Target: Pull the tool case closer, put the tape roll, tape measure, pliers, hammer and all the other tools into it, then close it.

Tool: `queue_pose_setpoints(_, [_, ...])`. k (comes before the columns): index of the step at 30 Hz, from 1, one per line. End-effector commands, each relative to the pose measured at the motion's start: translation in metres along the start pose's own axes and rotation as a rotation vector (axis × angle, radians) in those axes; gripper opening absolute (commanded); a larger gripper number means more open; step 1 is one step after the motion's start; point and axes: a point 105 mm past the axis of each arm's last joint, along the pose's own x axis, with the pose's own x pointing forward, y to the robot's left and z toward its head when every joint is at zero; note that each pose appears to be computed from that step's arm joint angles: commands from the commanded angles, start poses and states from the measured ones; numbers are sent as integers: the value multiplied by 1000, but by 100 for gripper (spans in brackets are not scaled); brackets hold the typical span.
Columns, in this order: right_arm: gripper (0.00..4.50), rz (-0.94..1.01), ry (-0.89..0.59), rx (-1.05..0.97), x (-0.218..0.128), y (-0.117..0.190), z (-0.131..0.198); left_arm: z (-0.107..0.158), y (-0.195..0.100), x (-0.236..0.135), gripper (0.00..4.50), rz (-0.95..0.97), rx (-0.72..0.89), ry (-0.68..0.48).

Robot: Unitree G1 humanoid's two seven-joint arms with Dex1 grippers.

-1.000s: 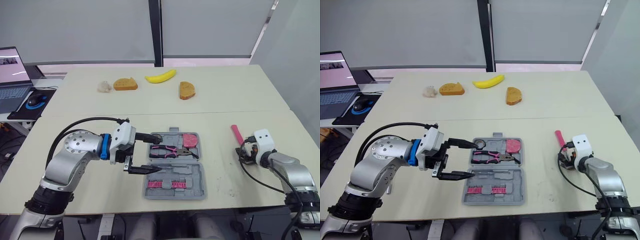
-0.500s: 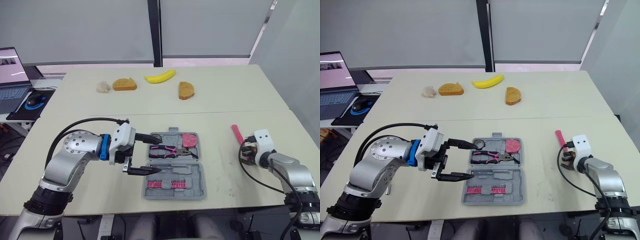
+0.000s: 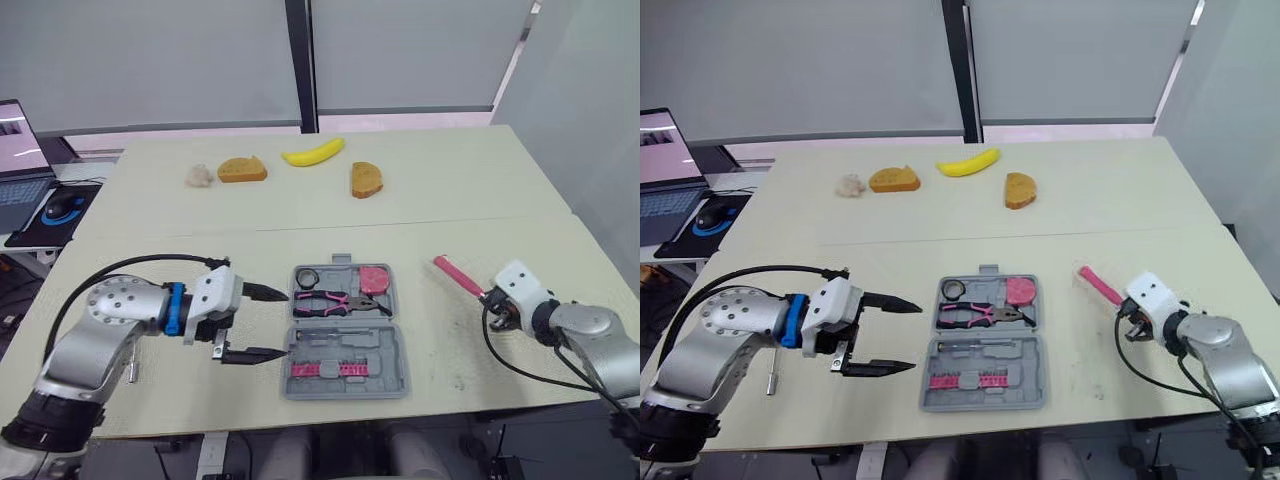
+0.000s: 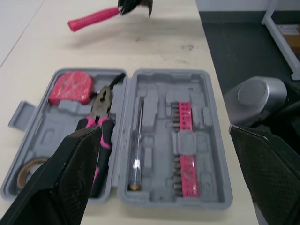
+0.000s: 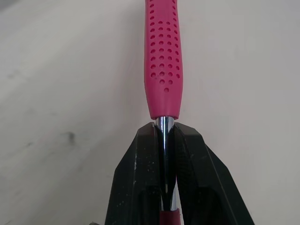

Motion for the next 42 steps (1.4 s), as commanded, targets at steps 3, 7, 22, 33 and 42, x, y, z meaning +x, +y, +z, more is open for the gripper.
queue_pose_setpoints(3, [21,277,-132,-333,-17,48,62,-15,-8,-23,450,16,30,123])
queue_pose_setpoints(7, [21,401,-111,-454,-16,69,72,-34,-14,-29,450,-10,67,237])
queue_pose_setpoints(22, [21,587,-58,-500,25,134,110,-47,-22,-22,450,-33,110,313])
queue_pose_setpoints(33, [21,586,-64,-462,43,155,116,-44,-23,-19,450,-28,106,314])
queue_pose_setpoints(42, [21,591,-55,-453,49,161,114,-42,-23,-16,450,-28,107,309])
